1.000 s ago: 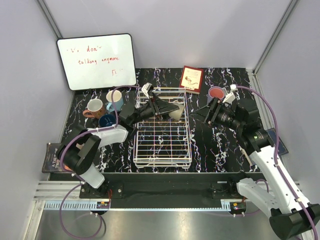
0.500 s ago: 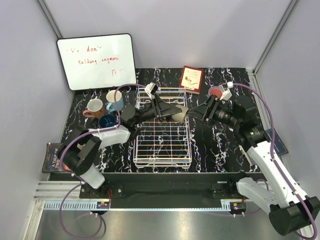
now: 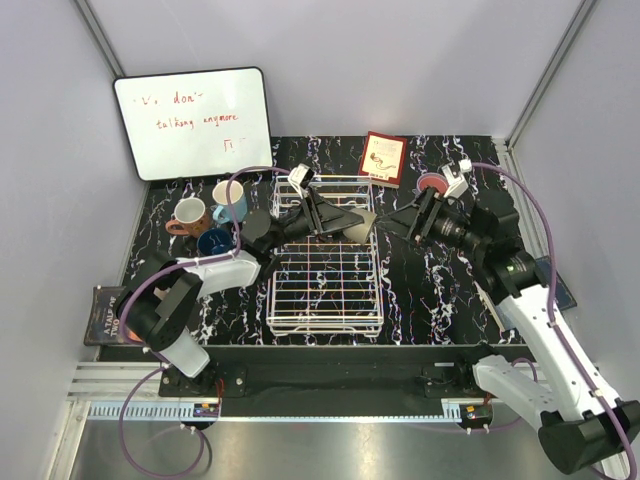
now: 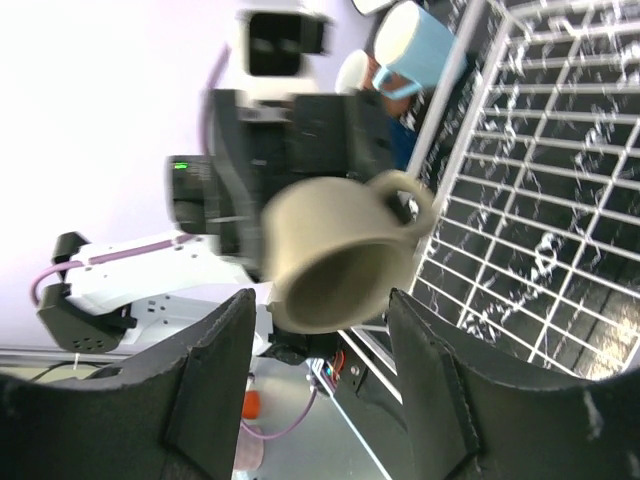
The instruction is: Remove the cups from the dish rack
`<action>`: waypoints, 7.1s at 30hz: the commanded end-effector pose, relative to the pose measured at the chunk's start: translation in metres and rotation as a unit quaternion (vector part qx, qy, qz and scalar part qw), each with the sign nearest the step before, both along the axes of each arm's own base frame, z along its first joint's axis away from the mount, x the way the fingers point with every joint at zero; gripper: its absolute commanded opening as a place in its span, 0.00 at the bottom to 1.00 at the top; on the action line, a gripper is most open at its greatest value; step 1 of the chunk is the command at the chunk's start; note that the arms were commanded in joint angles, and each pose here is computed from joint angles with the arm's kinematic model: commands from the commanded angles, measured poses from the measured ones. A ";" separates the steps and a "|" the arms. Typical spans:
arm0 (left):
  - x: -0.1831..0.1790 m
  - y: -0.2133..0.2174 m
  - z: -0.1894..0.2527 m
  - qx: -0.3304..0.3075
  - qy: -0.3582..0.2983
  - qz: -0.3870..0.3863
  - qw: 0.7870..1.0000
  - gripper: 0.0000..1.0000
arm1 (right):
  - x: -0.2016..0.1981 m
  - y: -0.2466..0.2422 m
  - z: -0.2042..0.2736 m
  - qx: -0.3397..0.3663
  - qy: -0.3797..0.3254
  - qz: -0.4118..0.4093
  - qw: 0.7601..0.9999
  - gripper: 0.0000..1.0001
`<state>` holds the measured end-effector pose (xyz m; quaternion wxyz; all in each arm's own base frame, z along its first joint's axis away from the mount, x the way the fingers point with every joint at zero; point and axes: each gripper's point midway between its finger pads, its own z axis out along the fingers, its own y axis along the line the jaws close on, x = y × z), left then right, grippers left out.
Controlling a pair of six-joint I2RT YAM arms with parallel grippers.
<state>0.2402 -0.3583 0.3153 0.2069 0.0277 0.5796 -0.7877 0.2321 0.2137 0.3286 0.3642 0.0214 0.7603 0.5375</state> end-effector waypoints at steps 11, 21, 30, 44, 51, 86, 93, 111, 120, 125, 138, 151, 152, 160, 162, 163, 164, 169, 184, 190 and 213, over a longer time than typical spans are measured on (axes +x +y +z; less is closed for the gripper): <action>-0.016 -0.007 0.023 -0.018 -0.053 -0.013 0.998 0.00 | -0.010 0.004 0.045 0.024 -0.060 0.023 0.998 0.64; -0.018 -0.005 0.020 -0.011 -0.053 -0.001 0.999 0.00 | -0.015 0.003 0.046 0.029 -0.061 0.021 0.998 0.65; 0.000 -0.007 0.030 0.015 -0.089 0.056 0.994 0.00 | -0.022 0.003 0.047 0.045 -0.042 0.024 0.998 0.65; -0.013 0.002 0.041 -0.020 -0.094 0.052 0.994 0.00 | -0.017 0.009 0.039 0.059 -0.023 0.035 0.997 0.66; -0.028 -0.003 0.040 -0.020 -0.096 0.034 0.995 0.00 | -0.007 0.013 0.027 0.056 -0.011 0.039 0.998 0.66; -0.042 -0.022 -0.013 0.053 -0.046 -0.031 0.997 0.06 | -0.009 0.011 0.039 0.068 -0.033 0.032 0.997 0.00; -0.039 -0.017 -0.023 0.066 -0.032 -0.028 0.997 0.65 | -0.013 0.009 0.043 0.063 -0.046 0.030 0.996 0.00; -0.025 -0.014 -0.035 0.075 -0.001 -0.020 0.997 0.99 | -0.015 0.007 0.055 0.054 -0.072 0.030 0.995 0.00; -0.003 0.013 -0.035 0.084 0.000 0.017 0.996 0.99 | -0.014 0.002 0.056 0.033 -0.082 0.015 0.996 0.00; 0.022 0.037 -0.049 0.126 0.020 0.079 0.989 0.99 | -0.002 -0.012 0.039 -0.038 -0.077 -0.028 0.996 0.00; 0.059 0.106 -0.098 0.402 0.068 0.257 0.876 0.99 | 0.047 -0.136 -0.133 -0.419 0.164 -0.267 0.852 0.00; 0.029 0.156 -0.131 0.497 0.099 0.289 0.812 0.99 | 0.104 -0.150 -0.196 -0.500 0.214 -0.281 0.791 0.00; 0.027 0.157 -0.129 0.496 0.096 0.290 0.813 0.99 | 0.109 -0.149 -0.205 -0.504 0.223 -0.275 0.788 0.00; 0.023 0.159 -0.126 0.499 0.086 0.286 0.813 0.99 | 0.148 -0.147 -0.234 -0.512 0.240 -0.270 0.779 0.00; 0.022 0.160 -0.127 0.502 0.086 0.286 0.812 0.99 | 0.152 -0.145 -0.247 -0.516 0.249 -0.264 0.776 0.00; 0.022 0.161 -0.128 0.503 0.087 0.285 0.811 0.99 | 0.153 -0.145 -0.250 -0.516 0.253 -0.263 0.775 0.00; 0.021 0.161 -0.127 0.502 0.086 0.286 0.812 0.99 | 0.153 -0.144 -0.258 -0.519 0.258 -0.259 0.773 0.00; 0.019 0.163 -0.130 0.505 0.086 0.286 0.810 0.99 | 0.150 -0.141 -0.269 -0.513 0.269 -0.253 0.775 0.00; 0.023 0.165 -0.131 0.511 0.086 0.293 0.804 0.99 | 0.136 -0.132 -0.252 -0.468 0.268 -0.267 0.799 0.38; 0.026 0.170 -0.126 0.517 0.076 0.303 0.797 0.99 | 0.136 -0.123 -0.196 -0.431 0.212 -0.288 0.828 0.63; 0.033 0.233 -0.106 0.667 -0.019 0.345 0.660 0.99 | 0.001 -0.117 -0.064 -0.434 0.003 -0.281 0.856 1.00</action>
